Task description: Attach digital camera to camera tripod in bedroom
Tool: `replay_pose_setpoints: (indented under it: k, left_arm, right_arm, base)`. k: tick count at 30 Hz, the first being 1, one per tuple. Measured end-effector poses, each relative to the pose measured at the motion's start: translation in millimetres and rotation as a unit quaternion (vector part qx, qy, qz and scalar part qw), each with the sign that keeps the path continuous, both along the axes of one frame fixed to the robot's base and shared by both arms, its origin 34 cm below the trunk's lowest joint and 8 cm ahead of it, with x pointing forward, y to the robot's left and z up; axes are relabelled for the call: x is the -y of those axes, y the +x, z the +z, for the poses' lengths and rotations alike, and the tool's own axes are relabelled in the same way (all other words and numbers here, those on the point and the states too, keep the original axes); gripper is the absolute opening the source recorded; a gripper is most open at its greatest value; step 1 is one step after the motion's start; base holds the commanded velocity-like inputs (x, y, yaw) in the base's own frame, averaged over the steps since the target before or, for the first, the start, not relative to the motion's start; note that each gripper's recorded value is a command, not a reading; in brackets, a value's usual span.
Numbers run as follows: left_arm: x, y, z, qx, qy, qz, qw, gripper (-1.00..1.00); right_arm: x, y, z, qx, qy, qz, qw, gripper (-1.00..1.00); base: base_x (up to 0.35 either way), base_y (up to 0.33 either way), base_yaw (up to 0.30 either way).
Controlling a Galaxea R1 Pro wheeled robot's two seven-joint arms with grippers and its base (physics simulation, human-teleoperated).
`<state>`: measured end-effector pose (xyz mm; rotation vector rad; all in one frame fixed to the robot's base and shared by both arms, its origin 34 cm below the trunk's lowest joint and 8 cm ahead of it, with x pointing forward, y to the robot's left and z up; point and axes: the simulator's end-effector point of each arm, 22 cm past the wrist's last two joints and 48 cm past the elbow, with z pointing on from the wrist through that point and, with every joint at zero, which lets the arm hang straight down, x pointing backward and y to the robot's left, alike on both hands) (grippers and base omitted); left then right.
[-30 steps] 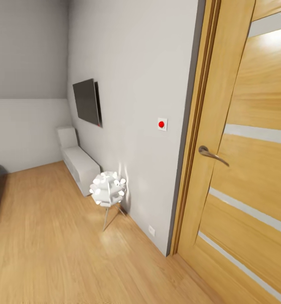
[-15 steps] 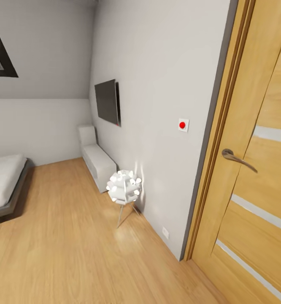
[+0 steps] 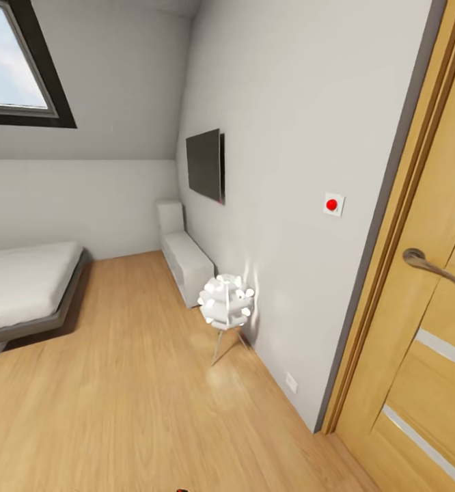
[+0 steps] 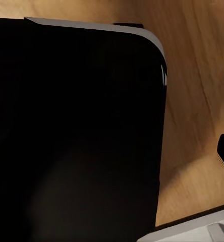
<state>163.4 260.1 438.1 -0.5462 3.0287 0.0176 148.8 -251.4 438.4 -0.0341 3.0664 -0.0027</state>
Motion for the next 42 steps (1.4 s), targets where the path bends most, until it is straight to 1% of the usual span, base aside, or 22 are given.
replay_pose_setpoints:
  k: [13, 36, 42]
  left_arm:
    - [1, 0, 0, 0.0, -0.001, -0.005, 1.0, 1.0]
    - [4, 0, 0, 0.001, -0.003, -0.007, 1.0, 1.0]
    - [4, 1, 0, 0.002, -0.003, -0.008, 1.0, 1.0]
  right_arm:
    - [1, 0, 0, 0.001, -0.001, -0.002, 1.0, 1.0]
    - [12, -1, 0, -0.001, -0.008, -0.004, 1.0, 1.0]
    - [11, 0, 0, 0.0, -0.007, -0.004, 1.0, 1.0]
  base:
    - [0.0, 0.0, 0.247]
    - [0.001, 0.0, 0.013]
    - [0.184, -0.023, 0.0]
